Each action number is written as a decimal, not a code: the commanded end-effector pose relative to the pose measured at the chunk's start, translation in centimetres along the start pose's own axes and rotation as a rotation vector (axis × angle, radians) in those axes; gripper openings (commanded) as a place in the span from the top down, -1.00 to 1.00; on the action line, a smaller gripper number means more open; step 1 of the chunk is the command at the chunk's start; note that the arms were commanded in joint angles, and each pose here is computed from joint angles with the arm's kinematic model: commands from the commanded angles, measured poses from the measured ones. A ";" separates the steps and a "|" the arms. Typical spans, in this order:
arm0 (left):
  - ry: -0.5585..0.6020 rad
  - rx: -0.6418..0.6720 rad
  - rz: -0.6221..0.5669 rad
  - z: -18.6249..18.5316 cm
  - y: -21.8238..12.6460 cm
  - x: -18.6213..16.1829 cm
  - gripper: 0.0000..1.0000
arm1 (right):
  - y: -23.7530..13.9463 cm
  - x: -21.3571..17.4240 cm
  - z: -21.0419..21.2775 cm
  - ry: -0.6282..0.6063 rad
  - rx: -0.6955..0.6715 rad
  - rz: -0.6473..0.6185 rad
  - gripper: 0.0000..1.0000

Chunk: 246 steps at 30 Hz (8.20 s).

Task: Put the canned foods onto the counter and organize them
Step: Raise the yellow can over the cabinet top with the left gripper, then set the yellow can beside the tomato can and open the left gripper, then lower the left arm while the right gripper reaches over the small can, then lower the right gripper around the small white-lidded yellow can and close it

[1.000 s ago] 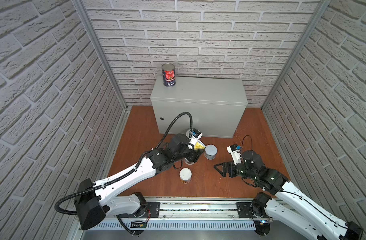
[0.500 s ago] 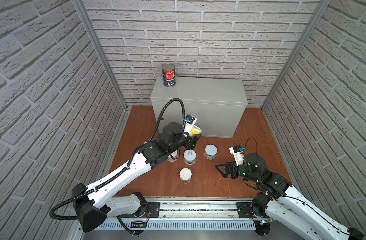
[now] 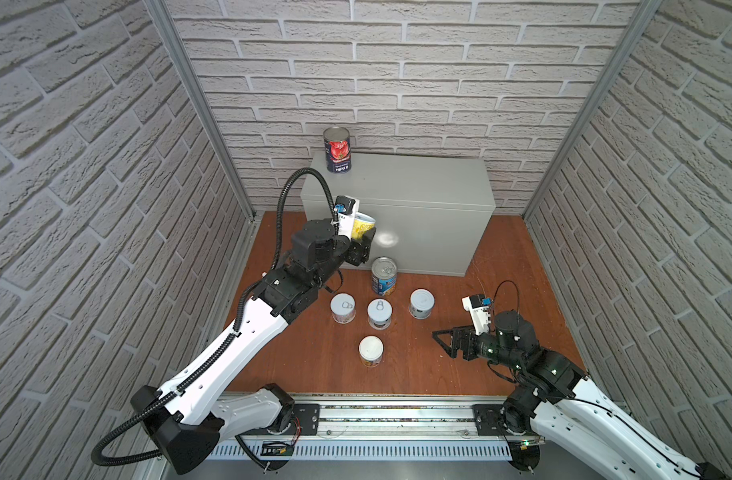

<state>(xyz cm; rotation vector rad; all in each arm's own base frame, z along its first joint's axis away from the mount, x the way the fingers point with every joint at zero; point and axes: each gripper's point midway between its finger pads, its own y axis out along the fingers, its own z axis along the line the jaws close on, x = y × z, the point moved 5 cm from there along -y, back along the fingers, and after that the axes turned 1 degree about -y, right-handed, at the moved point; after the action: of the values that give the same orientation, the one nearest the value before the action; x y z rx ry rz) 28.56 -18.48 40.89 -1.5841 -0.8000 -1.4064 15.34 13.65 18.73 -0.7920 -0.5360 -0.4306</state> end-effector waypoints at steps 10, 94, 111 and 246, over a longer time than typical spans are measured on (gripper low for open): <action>-0.035 0.152 -0.419 6.2 -2.2 10.6 -0.10 | 0.4 0.4 0.3 0.012 0.037 -0.040 -0.90; -0.008 0.286 -0.323 11.7 13.6 0.4 -0.96 | -5.8 2.6 -0.9 -0.101 -0.269 -0.112 -0.95; -0.057 0.437 -0.270 10.6 6.5 0.2 -0.96 | -6.7 2.5 -0.2 -0.072 -0.218 -0.117 -0.97; -0.322 0.308 0.357 7.0 -12.1 -18.9 -0.97 | 17.6 -5.8 11.3 -0.374 -0.369 0.402 -0.41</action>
<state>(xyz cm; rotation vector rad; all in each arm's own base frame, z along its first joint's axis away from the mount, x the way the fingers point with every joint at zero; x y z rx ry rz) 17.79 -5.72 24.70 -1.6443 -0.8113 -0.7588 16.98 34.26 11.87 -1.2980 -0.6021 0.0081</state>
